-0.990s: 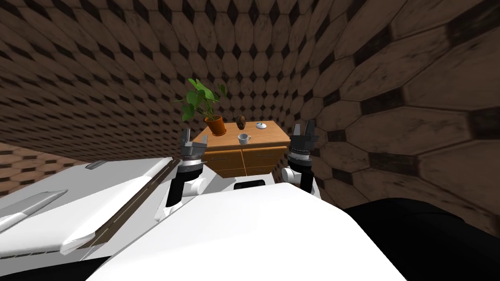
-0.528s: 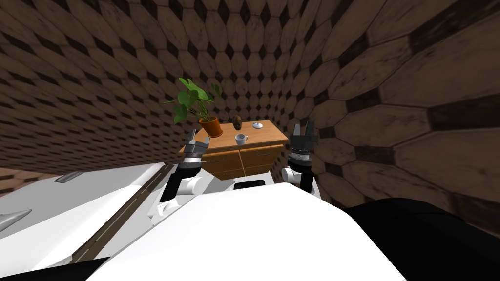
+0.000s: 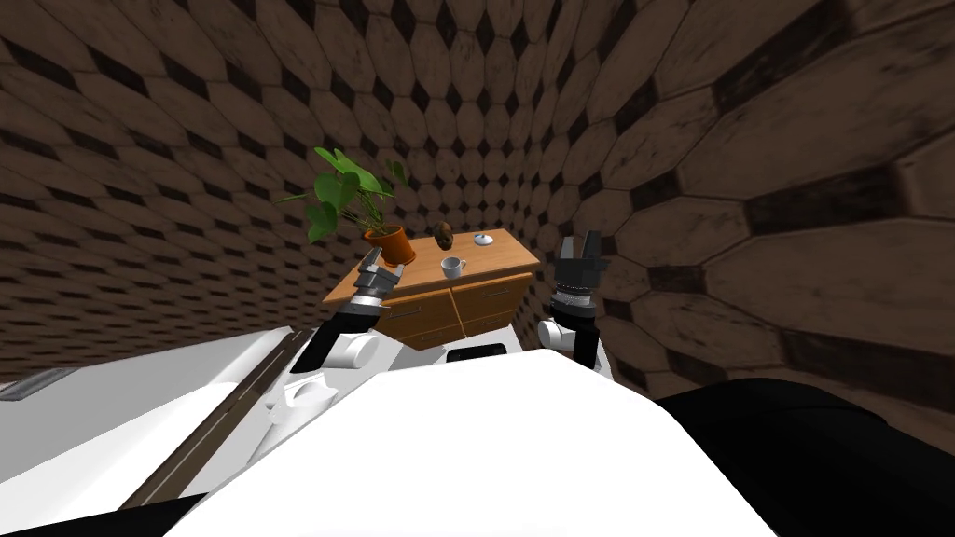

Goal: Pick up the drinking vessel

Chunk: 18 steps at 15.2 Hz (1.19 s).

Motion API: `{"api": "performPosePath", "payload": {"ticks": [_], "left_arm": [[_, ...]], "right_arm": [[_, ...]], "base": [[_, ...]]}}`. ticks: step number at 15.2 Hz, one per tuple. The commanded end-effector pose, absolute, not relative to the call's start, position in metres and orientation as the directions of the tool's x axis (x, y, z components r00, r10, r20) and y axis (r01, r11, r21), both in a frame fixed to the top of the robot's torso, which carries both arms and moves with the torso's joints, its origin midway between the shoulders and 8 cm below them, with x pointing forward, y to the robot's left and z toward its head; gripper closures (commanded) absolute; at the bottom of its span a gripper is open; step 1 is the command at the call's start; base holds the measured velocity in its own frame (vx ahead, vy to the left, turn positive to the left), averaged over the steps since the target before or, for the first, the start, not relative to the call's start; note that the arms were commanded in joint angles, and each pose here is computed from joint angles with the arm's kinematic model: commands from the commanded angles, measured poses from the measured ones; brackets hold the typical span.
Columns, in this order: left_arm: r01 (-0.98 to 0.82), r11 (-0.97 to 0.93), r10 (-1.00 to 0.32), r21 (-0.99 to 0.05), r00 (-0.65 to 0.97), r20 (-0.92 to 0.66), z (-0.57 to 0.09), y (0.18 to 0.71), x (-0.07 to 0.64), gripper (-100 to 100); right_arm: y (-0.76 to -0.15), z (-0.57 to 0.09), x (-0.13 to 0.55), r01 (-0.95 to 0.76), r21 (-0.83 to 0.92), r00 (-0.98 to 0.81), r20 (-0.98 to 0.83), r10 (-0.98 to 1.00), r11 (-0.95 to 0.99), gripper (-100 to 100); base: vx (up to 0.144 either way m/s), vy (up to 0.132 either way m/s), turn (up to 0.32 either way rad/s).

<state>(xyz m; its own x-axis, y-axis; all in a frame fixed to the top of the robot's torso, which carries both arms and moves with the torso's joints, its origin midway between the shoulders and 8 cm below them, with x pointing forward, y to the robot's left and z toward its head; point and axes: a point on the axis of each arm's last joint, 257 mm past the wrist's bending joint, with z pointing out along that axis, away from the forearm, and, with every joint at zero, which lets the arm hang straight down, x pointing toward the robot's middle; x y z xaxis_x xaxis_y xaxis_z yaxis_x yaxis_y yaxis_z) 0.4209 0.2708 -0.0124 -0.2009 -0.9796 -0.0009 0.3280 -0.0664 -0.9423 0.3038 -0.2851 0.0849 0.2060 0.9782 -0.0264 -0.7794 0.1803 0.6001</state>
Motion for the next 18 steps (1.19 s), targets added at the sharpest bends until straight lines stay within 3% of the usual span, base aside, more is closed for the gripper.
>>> {"api": "performPosePath", "payload": {"ticks": [1, 18], "left_arm": [[0.283, -0.063, -0.979, -0.957, -0.202, 0.004, -0.022, 0.272, 0.425, -100], [-0.079, -0.049, -0.969, -0.996, -0.237, 0.066, -0.077, 0.293, 0.454, -100]], "right_arm": [[-0.285, 0.085, 0.304, -0.779, 0.6, 0.206, -0.026, 0.978, 0.18, 0], [-0.285, 0.085, 0.304, -0.779, 0.6, 0.206, -0.026, 0.978, 0.18, 0]], "base": [[-0.004, 0.013, -0.064], [-0.006, 0.01, -0.152]]}}
